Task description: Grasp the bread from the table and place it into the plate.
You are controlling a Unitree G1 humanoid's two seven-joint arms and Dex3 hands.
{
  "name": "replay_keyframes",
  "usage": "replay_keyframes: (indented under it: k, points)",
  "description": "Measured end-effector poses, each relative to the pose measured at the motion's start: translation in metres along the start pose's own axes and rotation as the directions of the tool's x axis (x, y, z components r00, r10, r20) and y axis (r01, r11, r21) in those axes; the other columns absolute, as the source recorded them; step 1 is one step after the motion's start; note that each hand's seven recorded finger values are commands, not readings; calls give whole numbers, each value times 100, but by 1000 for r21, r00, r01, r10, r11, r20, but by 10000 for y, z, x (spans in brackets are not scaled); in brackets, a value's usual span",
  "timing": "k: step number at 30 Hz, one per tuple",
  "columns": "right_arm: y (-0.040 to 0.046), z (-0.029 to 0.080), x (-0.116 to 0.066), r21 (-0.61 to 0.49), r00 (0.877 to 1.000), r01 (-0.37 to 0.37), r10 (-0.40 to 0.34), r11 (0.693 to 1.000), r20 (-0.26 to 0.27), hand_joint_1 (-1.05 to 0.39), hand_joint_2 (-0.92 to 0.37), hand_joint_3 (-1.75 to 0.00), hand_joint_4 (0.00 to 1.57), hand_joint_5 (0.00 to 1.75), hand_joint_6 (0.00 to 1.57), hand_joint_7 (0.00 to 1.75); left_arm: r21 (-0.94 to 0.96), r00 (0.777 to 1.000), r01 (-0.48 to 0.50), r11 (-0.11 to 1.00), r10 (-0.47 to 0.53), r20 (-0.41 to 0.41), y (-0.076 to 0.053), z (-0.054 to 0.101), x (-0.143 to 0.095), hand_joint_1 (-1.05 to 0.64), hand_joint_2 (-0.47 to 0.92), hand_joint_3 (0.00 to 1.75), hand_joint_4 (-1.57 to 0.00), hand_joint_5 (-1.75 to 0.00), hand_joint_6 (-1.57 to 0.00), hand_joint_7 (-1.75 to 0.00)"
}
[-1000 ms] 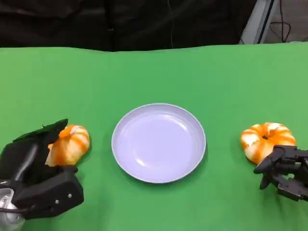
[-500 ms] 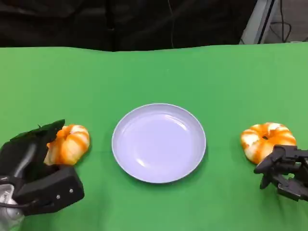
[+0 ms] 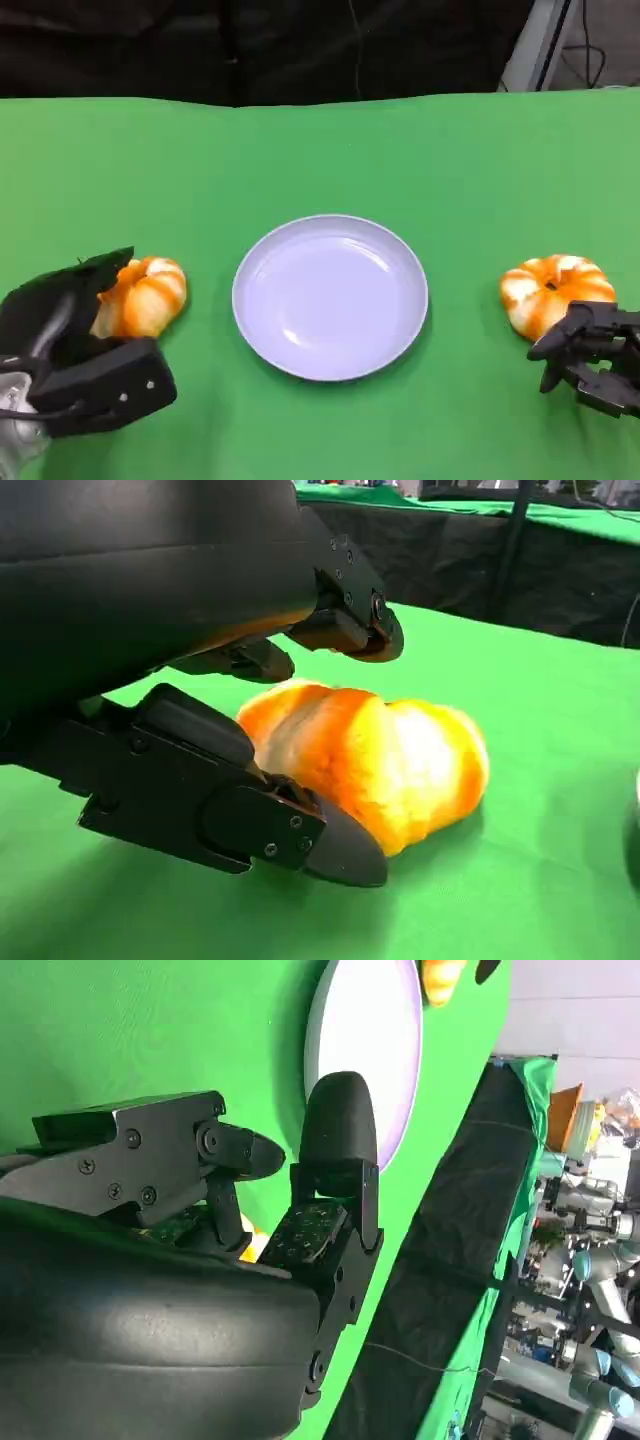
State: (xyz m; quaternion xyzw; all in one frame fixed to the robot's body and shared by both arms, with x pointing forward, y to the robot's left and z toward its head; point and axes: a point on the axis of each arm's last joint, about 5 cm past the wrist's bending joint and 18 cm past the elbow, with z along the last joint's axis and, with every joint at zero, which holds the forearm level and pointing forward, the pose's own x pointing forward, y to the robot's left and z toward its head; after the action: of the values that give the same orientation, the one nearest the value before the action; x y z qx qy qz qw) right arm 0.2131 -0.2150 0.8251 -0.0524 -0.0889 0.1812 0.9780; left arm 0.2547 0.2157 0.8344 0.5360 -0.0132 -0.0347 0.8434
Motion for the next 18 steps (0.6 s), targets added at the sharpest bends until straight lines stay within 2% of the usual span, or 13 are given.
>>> replay_keyframes:
  k: [2,8,18]
  points:
    - [0,0,0,0,1000,-1,1,1000,0,7,-89,-52,87,139,95,92,0,1000,2,1000,-2,5,-2,14,10,-27,85,0,-39,0,-37,0]
    - [0,0,0,0,1000,-4,4,1000,0,6,-89,-51,87,138,95,91,-15,1000,16,1000,-15,16,-20,57,27,-12,84,0,-39,0,-37,0]
    - [0,0,0,1,1000,-7,7,1000,0,6,-89,-50,87,138,95,90,-8,999,29,1000,-29,30,-38,93,42,-5,85,1,-37,0,-37,0]
